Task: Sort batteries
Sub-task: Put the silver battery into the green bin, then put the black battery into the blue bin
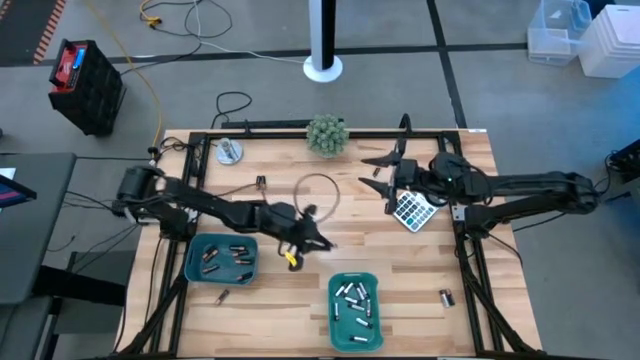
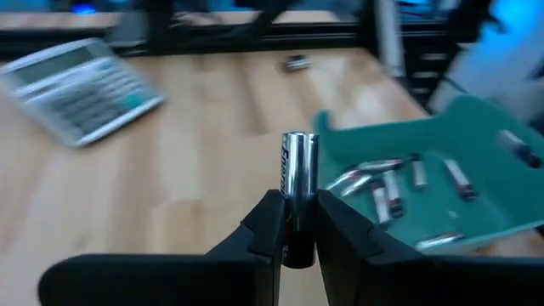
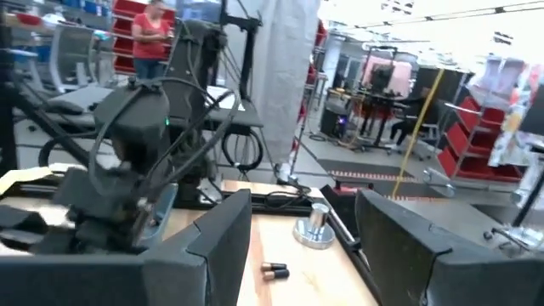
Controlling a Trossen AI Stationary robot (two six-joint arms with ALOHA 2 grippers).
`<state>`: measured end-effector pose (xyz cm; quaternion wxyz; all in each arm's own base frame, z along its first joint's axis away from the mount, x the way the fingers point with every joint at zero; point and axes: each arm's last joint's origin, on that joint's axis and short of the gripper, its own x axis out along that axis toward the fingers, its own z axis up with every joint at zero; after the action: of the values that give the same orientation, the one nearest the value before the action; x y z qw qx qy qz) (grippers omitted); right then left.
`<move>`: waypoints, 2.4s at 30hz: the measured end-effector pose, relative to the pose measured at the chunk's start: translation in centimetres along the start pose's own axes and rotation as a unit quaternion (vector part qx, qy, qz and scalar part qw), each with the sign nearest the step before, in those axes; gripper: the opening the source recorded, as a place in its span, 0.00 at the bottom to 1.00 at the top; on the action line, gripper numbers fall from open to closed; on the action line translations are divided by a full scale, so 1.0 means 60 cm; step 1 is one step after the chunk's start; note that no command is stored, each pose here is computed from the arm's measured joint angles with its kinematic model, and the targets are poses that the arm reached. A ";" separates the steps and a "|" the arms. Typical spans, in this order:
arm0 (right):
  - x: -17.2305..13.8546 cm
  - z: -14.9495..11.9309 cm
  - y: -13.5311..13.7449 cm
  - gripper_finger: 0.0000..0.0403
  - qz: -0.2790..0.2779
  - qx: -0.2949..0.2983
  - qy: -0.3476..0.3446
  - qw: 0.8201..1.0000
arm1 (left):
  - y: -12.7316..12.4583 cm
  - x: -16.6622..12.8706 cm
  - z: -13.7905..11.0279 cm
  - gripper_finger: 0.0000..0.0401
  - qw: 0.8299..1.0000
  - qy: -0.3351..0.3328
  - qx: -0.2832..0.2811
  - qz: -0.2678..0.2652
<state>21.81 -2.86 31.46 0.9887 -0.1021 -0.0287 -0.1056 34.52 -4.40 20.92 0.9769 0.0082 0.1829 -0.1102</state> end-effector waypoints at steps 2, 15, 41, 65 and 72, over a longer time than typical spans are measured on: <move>-0.007 0.006 0.000 0.56 -0.008 -0.003 -0.004 1.000 | -0.009 0.025 0.006 0.10 0.999 -0.001 0.014 -0.033; -0.032 0.020 0.008 0.56 0.000 -0.005 -0.003 1.000 | -0.053 0.126 0.011 0.10 0.978 0.001 0.044 -0.202; -0.031 -0.008 -0.002 0.56 -0.062 0.039 0.083 0.994 | -0.052 0.122 0.038 0.32 0.984 0.011 0.081 -0.160; 0.021 -0.240 -0.128 0.56 -0.323 0.288 0.373 0.821 | 0.010 -0.151 0.005 0.17 0.980 -0.040 0.019 0.196; 0.049 -0.284 -0.135 0.56 -0.344 0.305 0.446 0.768 | 0.006 -0.233 -0.022 0.17 0.960 -0.085 -0.009 0.267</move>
<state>23.56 -14.76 16.60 0.7670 0.2803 0.3514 -0.4579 21.43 -1.00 24.68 0.9827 0.0384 0.0918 0.1565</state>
